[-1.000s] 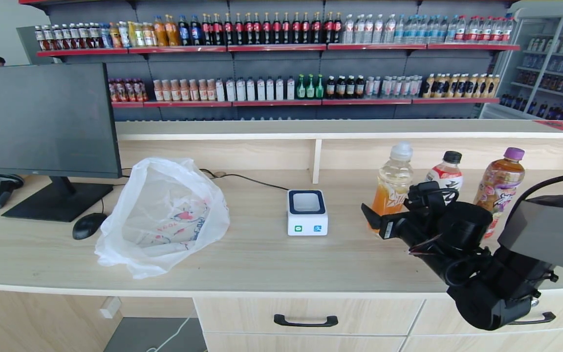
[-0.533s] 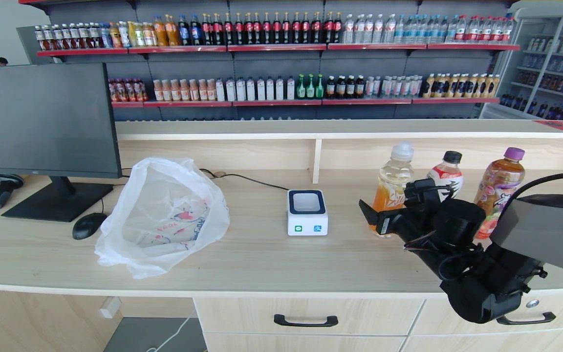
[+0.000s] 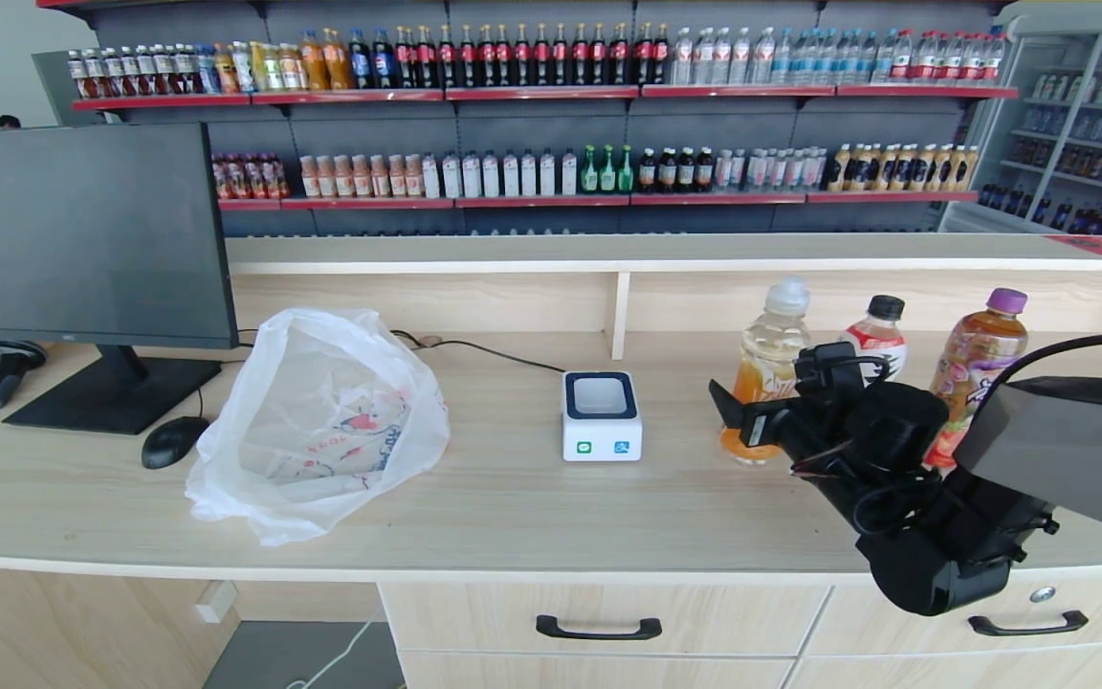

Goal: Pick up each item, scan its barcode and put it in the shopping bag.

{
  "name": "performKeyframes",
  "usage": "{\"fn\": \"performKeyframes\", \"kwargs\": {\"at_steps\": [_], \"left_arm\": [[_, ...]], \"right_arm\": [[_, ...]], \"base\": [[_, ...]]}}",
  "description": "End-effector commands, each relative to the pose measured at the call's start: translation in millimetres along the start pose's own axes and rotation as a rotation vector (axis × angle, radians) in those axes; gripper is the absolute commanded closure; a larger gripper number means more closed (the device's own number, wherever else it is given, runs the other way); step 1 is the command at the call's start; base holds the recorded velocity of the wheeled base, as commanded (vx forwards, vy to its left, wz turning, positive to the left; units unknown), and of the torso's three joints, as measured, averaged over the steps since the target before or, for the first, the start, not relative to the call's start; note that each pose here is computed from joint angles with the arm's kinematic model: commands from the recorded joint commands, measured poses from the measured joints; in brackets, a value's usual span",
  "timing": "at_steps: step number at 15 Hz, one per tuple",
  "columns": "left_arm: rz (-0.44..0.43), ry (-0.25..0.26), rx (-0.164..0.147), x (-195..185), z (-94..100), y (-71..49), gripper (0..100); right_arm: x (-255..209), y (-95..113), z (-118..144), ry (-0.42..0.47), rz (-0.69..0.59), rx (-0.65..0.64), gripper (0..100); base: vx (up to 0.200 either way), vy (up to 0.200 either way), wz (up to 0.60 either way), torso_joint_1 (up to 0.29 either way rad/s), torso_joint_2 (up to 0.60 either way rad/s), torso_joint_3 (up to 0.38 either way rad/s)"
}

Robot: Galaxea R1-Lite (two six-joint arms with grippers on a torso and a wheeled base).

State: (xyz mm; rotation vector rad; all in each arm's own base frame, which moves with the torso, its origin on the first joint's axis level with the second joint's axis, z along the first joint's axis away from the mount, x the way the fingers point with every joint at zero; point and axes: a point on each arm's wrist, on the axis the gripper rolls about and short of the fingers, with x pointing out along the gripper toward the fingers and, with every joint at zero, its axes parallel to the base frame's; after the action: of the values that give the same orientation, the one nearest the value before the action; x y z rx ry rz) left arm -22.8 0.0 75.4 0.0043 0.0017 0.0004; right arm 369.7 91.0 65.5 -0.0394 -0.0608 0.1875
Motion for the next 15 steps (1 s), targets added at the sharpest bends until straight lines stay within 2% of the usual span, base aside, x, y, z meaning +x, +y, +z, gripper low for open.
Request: {"fn": "performKeyframes", "kwargs": {"at_steps": [1,6,12,13,15], "left_arm": [[0.000,0.001,0.000,0.1,0.0,0.0,0],[0.000,0.000,0.000,0.0,0.0,0.0,0],[0.001,0.000,0.000,0.0,0.0,0.0,0],[0.000,0.000,0.000,0.0,0.0,0.0,0],[0.000,0.000,0.000,0.0,0.0,0.0,0]], "right_arm": [[0.9,-2.0,-0.1,-0.003,-0.005,-0.007,0],[8.3,-1.7,2.4,-0.030,-0.006,-0.009,0],[6.6,-1.7,-0.8,-0.017,-0.006,-0.013,0],[5.6,-1.6,-2.5,-0.009,-0.005,-0.015,100],[7.6,-1.0,-1.7,-0.017,-0.004,-0.017,100]], "base": [[0.000,0.000,0.00,0.000,0.00,0.000],[0.000,0.000,0.00,0.000,0.00,0.000],[0.000,0.000,0.00,0.000,0.00,0.000],[0.000,0.000,0.00,0.000,0.00,0.000],[0.000,0.000,0.00,0.000,0.00,0.000]]}}
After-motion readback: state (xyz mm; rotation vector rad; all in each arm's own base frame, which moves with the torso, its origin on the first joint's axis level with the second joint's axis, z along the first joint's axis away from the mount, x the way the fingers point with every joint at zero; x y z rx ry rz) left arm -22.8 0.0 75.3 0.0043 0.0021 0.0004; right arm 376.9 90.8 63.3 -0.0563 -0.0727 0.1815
